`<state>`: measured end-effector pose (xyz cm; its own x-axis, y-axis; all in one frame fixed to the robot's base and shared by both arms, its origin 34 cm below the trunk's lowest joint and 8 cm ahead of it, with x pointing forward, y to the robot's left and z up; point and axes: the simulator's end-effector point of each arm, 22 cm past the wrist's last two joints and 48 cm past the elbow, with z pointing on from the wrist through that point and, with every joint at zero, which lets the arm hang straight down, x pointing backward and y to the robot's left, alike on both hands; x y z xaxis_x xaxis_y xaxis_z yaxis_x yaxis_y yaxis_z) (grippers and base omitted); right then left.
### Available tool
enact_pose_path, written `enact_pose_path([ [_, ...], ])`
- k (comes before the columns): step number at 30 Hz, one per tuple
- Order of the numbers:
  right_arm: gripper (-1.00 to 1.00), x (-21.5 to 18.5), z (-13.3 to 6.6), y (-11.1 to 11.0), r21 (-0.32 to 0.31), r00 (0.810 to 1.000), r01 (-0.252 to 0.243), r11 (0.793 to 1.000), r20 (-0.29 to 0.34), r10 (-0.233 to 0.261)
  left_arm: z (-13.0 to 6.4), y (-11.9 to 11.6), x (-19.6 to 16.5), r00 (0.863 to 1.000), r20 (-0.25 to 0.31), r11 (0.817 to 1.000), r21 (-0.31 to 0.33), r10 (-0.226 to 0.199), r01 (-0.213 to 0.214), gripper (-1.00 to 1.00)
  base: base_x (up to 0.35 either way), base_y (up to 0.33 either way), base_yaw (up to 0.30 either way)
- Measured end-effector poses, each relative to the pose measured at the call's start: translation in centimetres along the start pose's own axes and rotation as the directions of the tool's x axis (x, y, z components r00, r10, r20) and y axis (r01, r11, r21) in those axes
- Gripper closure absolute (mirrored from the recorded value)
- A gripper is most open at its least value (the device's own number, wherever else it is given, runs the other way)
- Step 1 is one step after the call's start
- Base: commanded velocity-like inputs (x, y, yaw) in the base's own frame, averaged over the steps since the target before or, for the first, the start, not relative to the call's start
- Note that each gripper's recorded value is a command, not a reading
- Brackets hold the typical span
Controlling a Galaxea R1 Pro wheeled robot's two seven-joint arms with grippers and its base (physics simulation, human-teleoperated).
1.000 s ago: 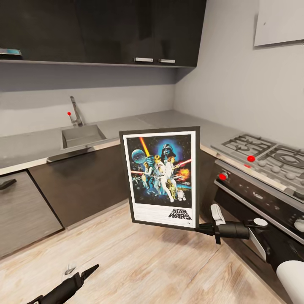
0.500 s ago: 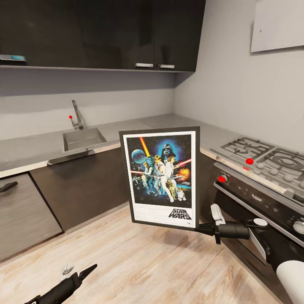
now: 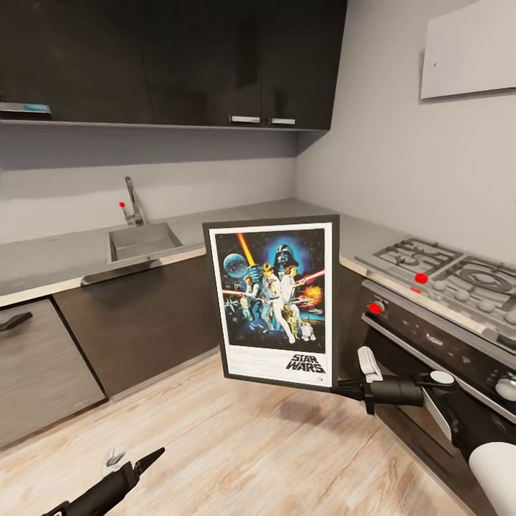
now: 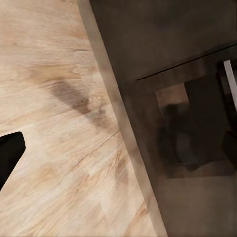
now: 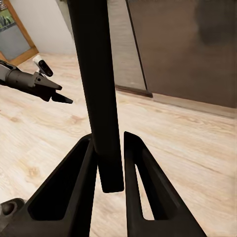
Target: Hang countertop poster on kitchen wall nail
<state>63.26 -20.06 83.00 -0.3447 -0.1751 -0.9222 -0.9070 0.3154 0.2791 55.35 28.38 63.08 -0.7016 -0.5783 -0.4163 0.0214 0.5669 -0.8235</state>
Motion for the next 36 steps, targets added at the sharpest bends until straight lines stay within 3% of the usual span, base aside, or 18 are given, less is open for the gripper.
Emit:
enact_pose_path([
  [14, 1.00, -0.4, -0.1, 0.1, 0.002, 1.000, 0.007, 1.000, 0.004, -0.007, 0.0, -0.4, -0.7, 1.000, 0.022, 1.000, 0.008, 0.001, -0.002, -1.00, -0.157, 0.000, 0.000],
  [36, 1.00, -3.1, -1.0, 0.9, 0.002, 1.000, 0.005, 1.000, 0.004, -0.005, -1.1, -2.8, -2.0, 1.000, 0.024, 1.000, 0.006, -0.002, 0.002, -1.00, -0.005, 0.000, 0.000],
])
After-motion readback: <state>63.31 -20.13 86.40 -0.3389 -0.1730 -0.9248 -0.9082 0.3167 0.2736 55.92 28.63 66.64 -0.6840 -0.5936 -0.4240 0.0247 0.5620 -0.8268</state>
